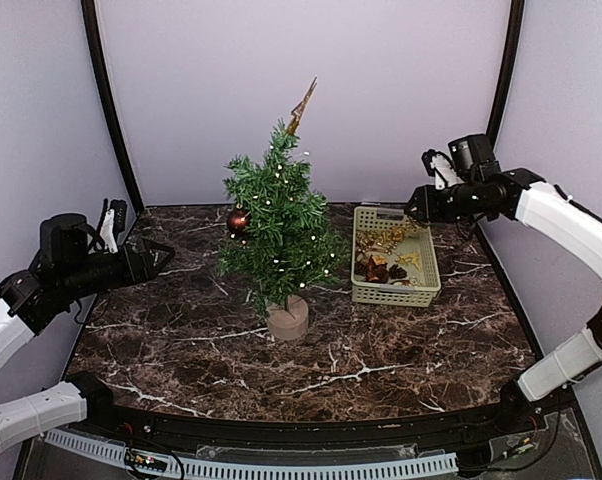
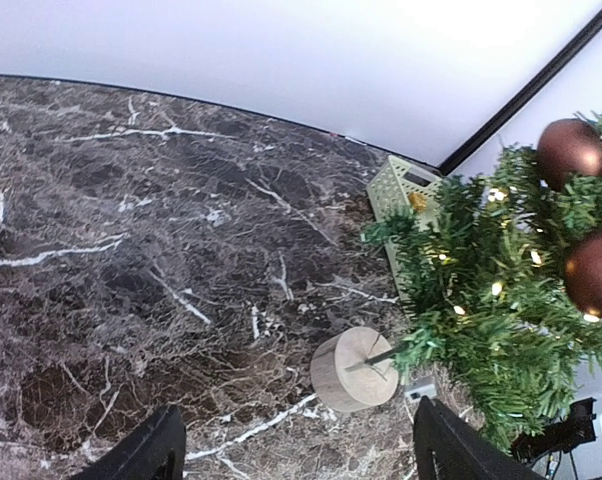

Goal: Decorate the small christmas tree
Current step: Pick up the ornament ball from the bin, then pick up the ornament pick.

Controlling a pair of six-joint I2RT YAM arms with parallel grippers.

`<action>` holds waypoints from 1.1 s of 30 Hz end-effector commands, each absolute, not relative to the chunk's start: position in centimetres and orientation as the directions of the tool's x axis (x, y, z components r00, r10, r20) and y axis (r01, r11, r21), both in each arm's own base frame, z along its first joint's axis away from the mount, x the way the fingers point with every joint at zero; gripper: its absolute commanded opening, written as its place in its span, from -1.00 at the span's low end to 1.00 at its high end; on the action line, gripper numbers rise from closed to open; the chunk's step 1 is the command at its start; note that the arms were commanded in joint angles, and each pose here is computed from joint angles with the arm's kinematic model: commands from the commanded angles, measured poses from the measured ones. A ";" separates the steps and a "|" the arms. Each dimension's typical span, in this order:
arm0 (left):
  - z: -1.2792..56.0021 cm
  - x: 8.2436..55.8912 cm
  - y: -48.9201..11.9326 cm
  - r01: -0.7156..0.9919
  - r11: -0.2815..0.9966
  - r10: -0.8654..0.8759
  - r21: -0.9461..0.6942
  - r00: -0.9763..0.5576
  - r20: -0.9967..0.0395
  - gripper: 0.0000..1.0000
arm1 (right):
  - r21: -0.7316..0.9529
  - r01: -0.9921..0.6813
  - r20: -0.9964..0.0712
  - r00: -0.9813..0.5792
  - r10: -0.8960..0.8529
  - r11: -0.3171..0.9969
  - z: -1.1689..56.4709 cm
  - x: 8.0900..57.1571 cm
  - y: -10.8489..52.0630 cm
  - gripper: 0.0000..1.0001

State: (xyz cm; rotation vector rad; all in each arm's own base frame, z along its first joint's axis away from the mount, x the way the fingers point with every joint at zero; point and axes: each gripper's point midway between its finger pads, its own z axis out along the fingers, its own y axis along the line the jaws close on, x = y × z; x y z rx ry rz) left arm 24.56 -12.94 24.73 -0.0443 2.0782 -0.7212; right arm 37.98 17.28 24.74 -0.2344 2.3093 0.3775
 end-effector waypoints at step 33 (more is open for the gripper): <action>28.6 21.6 -15.3 0.475 0.692 -0.281 -0.543 -0.516 -0.809 0.58 | 0.308 -0.388 -0.794 -0.608 0.010 0.869 26.7 37.2 19.5 -0.20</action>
